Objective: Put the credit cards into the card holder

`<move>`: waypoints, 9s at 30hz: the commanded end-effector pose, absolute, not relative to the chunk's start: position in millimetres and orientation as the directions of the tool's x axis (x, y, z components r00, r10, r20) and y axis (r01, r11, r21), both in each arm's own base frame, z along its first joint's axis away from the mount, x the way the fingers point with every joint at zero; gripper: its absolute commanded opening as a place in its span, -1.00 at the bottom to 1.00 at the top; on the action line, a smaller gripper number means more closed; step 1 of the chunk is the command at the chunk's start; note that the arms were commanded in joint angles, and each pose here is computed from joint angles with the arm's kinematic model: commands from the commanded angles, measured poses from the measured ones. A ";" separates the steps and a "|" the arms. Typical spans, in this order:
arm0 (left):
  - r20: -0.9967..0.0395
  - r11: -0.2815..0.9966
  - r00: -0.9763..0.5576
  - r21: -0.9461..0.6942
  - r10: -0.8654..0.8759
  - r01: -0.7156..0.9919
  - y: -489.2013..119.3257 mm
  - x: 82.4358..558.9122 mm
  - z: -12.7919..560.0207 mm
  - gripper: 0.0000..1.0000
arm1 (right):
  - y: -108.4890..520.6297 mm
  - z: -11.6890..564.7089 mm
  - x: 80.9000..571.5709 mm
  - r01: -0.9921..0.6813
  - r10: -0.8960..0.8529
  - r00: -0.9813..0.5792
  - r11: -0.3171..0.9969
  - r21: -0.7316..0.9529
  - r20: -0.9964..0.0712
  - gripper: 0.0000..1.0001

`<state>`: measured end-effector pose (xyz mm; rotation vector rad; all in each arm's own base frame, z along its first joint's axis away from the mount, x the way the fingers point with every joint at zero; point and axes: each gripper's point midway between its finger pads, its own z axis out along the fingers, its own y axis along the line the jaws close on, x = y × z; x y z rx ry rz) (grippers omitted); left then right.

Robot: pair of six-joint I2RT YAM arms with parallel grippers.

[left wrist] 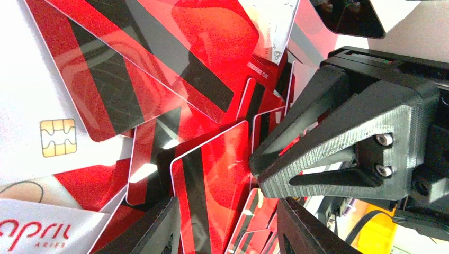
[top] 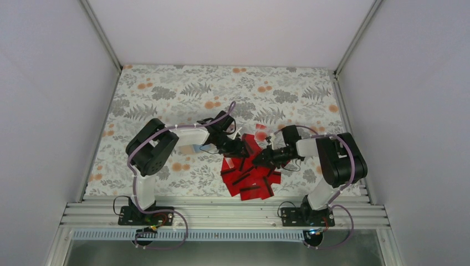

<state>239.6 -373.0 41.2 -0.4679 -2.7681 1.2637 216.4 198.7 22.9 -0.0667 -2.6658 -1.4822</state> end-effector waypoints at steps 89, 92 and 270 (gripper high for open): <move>-0.219 0.346 -0.912 -0.874 0.346 0.341 -385.9 249.6 110.4 0.09 | 228.7 -8.4 270.9 0.074 -0.007 -0.995 0.565 0.822 0.095 -0.59; -0.233 0.401 -0.913 -0.842 0.335 0.362 -384.1 258.0 108.6 0.08 | 228.8 -9.7 270.1 0.079 -0.011 -0.995 0.567 0.820 0.104 -0.59; -0.280 0.642 -0.960 -0.737 -0.006 0.211 -183.0 302.7 170.8 -0.95 | 263.1 188.9 322.8 -0.189 0.029 -0.970 0.543 0.818 -0.243 0.09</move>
